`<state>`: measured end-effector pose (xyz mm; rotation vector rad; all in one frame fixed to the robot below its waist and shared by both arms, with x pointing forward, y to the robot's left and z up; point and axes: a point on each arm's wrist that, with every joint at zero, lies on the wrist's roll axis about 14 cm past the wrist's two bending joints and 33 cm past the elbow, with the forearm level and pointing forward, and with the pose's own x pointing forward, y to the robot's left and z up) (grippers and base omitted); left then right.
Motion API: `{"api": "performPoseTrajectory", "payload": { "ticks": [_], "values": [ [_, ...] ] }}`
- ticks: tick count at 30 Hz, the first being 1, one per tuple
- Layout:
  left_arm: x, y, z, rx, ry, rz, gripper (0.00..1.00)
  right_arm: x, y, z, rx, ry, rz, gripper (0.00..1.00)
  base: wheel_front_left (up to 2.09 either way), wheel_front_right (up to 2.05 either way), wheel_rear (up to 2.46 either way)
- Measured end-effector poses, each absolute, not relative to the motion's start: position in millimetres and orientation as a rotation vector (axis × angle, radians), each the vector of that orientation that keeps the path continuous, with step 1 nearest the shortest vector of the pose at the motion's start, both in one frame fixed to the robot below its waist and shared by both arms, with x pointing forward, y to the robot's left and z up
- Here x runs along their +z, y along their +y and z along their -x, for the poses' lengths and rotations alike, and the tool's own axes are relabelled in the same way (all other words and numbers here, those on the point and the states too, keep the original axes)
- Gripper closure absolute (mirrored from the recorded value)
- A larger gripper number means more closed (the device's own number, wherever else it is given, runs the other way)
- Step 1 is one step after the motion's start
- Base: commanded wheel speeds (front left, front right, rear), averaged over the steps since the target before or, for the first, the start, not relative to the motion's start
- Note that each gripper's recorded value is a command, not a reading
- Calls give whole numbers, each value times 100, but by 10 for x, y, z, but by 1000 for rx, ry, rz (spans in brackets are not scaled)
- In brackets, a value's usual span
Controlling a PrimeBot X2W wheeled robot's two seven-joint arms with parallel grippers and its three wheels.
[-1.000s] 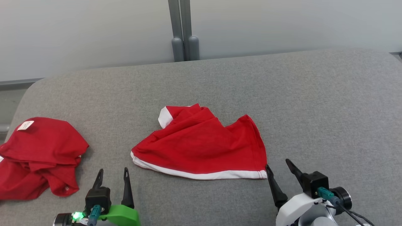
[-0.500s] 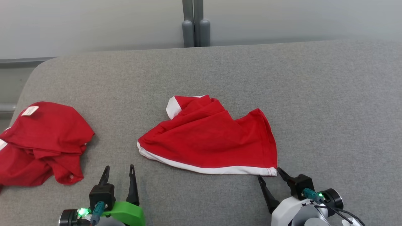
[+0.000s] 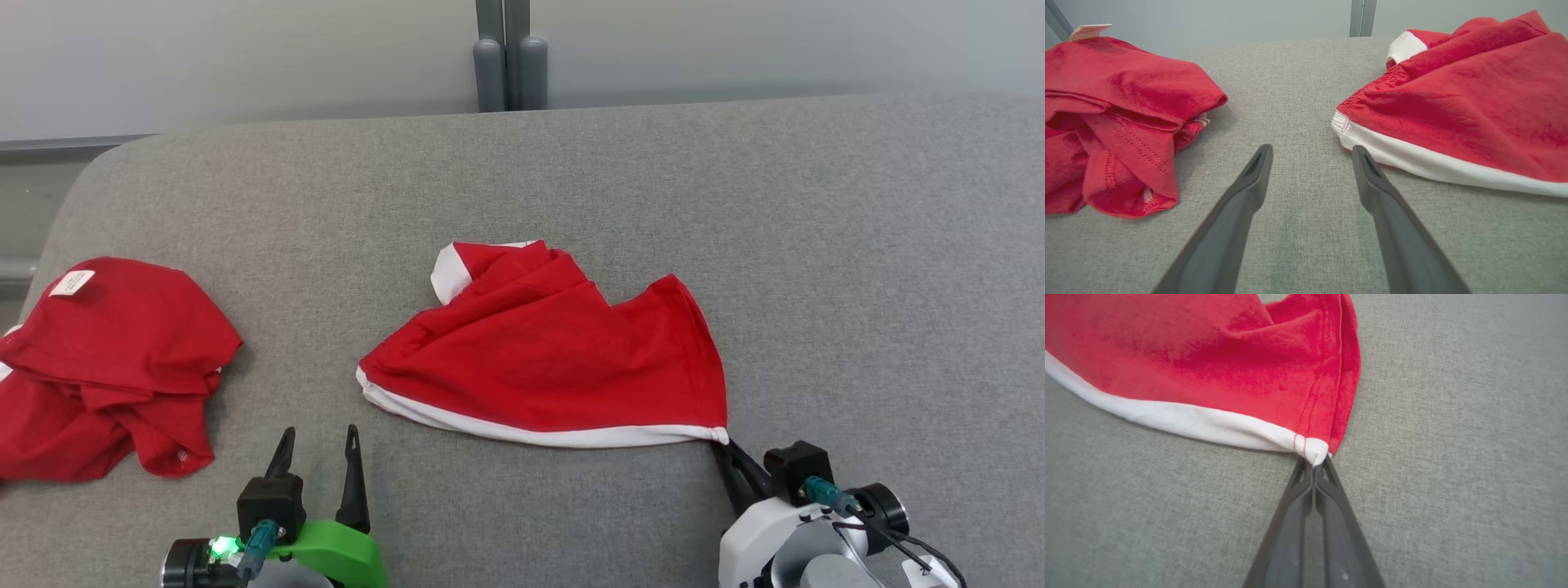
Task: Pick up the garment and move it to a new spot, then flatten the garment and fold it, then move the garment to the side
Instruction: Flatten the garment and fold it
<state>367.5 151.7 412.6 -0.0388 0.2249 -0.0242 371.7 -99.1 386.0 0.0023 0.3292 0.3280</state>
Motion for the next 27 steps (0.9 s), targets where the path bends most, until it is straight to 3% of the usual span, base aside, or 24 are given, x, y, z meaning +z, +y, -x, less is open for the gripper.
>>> {"api": "performPoseTrajectory", "payload": {
  "ticks": [27],
  "values": [
    [3904, 751, -3677, -351, 315, 155, 0, 3935, -1720, -3823, 105, 299, 13, 100, 0, 0, 0]
  ]
}}
